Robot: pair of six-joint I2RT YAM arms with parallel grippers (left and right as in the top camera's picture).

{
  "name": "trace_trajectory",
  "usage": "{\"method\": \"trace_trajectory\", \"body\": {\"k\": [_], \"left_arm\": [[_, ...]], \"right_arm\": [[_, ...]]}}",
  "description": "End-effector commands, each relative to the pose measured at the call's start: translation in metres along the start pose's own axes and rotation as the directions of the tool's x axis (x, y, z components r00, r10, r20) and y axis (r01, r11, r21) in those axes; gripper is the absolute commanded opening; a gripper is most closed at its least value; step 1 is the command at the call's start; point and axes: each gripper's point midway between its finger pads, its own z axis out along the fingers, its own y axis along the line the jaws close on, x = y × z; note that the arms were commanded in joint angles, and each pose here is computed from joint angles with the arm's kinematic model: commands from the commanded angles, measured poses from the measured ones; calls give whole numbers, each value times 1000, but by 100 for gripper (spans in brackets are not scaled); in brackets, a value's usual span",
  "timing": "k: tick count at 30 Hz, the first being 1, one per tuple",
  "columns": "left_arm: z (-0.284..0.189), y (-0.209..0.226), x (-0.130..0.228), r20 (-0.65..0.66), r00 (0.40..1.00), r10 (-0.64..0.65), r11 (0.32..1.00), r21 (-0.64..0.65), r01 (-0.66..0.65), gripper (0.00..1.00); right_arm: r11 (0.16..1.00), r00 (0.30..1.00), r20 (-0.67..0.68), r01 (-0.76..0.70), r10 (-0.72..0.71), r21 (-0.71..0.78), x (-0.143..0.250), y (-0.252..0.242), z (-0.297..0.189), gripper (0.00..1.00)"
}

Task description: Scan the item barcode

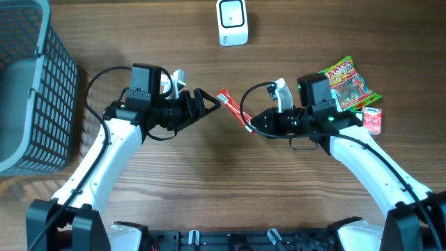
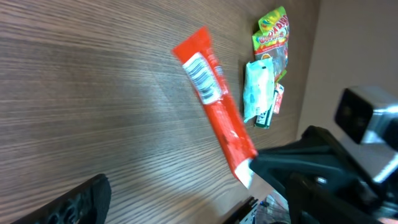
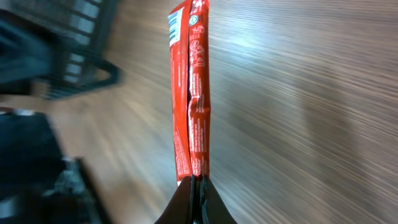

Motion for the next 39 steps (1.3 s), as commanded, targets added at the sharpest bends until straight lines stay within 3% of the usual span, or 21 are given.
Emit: {"method": "trace_trajectory", "body": {"k": [1,8,15,18,21,22,23,25,26,27,28,29,31,34,39], "left_arm": [[5,-10,4,-24,1000,6,999,34,-5,85],[8,-35,-8,27,998,52,992,114,-54,74],[8,-37,-10,38,997,63,990,121,-67,71],[8,-37,-10,38,997,63,990,122,-67,57],[8,-37,-11,39,997,64,990,122,-68,28],[8,-38,-11,39,997,64,990,122,-68,11],[8,-37,-10,39,997,63,990,122,-68,4],[8,-38,-10,34,999,30,992,124,-35,4],[7,-38,-10,31,999,17,992,128,-20,4],[7,-40,-10,23,1000,20,989,144,-23,4],[4,-45,-9,11,1000,29,984,176,-30,4],[-1,-51,-8,-5,999,44,973,226,-42,4],[-13,-61,-9,-25,997,76,947,314,-64,4],[-30,-73,-6,-62,991,116,901,427,-79,4],[-32,-84,9,-54,962,266,845,493,-206,4]], "right_arm": [[978,999,-1,-52,53,-201,-8,40,-9,4],[962,998,-19,-58,55,-266,-6,53,-11,4],[944,1000,-14,-29,25,-329,-10,72,-9,4],[939,1000,-6,-17,16,-343,-13,78,-7,4],[937,1000,-17,-6,0,-351,-9,84,-4,4],[936,1000,-20,-4,-3,-352,-8,85,-4,4],[936,1000,-21,-2,-6,-351,-7,85,-3,4],[938,1000,-20,0,-8,-346,-7,85,-2,4],[938,1000,-18,8,-15,-347,-7,85,-3,8],[937,1000,-14,18,-24,-350,-7,85,-3,18],[934,1000,-12,21,-27,-358,-8,85,-5,39],[927,1000,-11,21,-28,-374,-9,86,-8,52],[910,1000,-13,16,-23,-414,-10,88,-15,64],[867,999,-28,3,-19,-499,-10,94,-30,66],[758,995,-74,1,-65,-652,-5,122,-51,59]]}}
